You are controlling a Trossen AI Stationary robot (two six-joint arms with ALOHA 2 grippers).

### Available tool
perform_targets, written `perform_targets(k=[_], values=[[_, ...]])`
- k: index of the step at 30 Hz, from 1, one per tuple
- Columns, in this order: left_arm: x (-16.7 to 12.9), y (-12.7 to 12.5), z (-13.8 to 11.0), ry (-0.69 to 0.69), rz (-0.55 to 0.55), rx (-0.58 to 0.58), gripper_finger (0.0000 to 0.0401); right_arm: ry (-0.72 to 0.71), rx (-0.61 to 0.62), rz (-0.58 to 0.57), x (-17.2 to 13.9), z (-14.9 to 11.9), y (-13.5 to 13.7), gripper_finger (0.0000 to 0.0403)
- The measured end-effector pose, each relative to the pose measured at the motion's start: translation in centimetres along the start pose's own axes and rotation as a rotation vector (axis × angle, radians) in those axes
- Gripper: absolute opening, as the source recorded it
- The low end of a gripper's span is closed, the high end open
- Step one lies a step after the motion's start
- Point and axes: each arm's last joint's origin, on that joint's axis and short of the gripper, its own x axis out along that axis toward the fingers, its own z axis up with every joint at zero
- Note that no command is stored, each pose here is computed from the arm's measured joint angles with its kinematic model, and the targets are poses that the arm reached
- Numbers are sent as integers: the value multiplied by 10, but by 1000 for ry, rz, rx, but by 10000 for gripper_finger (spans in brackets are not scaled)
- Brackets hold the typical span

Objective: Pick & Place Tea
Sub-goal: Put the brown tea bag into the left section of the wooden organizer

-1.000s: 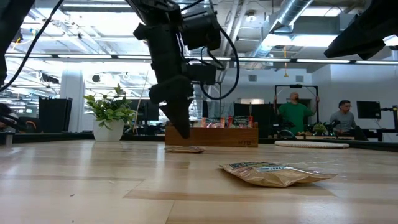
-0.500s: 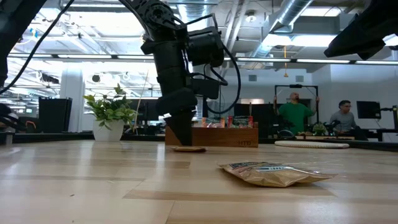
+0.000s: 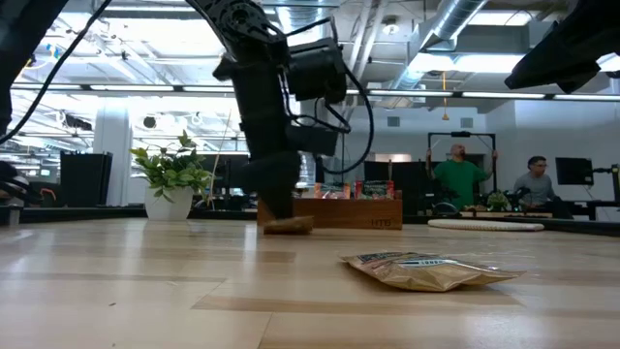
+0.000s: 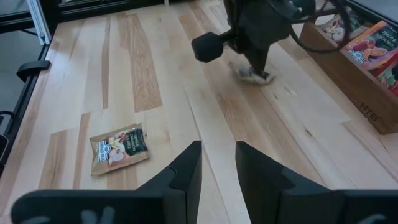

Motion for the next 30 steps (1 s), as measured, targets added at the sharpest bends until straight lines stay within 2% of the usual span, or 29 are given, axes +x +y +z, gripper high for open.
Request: perform_targets(k=[4, 9, 13, 20, 23, 30], values=[[-14, -5, -1, -7, 158, 54, 1, 0, 0, 0, 0, 0, 0, 90], [-33, -1, 3, -31, 497, 133, 0, 0, 0, 0, 0, 0, 0, 90], [-40, 13, 8, -36, 672, 157, 0, 1, -1, 0, 0, 0, 0, 90], [-34, 50, 5, 44, 759, 122, 0, 1, -1, 0, 0, 0, 0, 90], [-33, 65, 3, 91, 835, 128, 0, 1, -3, 0, 0, 0, 0, 90], [-31, 78, 9, 23, 838, 48, 0, 1, -8, 0, 0, 0, 0, 90]])
